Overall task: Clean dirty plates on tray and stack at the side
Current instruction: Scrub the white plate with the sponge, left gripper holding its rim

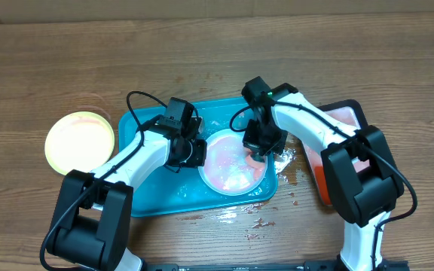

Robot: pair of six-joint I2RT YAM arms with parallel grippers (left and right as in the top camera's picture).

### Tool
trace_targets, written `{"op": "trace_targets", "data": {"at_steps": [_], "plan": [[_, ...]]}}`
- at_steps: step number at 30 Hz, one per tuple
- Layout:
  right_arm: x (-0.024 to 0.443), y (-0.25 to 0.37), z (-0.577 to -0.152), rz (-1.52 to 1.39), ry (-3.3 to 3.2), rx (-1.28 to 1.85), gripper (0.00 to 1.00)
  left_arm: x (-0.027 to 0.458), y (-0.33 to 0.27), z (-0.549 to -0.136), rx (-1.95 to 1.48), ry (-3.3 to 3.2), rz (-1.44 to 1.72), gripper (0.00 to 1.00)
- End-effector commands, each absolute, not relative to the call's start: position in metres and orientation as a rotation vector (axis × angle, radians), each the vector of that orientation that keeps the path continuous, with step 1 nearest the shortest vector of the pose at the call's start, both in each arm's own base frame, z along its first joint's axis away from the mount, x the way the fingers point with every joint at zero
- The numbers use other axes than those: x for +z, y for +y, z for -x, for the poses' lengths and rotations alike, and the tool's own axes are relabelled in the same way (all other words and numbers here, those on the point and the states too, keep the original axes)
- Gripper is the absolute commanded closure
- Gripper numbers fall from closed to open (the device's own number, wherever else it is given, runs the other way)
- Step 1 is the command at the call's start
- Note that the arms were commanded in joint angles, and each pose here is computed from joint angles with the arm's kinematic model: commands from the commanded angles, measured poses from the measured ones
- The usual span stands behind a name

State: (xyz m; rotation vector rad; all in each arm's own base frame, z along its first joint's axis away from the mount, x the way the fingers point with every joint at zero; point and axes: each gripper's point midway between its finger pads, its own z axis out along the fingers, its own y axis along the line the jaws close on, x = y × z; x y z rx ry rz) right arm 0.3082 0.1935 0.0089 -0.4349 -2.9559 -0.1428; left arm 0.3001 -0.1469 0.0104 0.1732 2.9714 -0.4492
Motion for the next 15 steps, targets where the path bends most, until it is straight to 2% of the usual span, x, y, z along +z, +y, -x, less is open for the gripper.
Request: {"op": "trace_targets", "data": {"at_steps": [1,5,15], "plan": [[0.000,0.198,-0.286,0.159,-2.861,-0.249,0.96,0.004,-0.133,-0.300,-0.367,2.996,-0.110,0.96],[0.009,0.236,-0.264,-0.037,-2.772,-0.451,0.96,0.004,-0.133,-0.302,-0.370,2.988,-0.101,0.96],[0.012,0.292,-0.228,-0.242,-2.745,-0.519,0.96,0.005,-0.134,-0.303,-0.374,2.982,-0.092,0.96]]}}
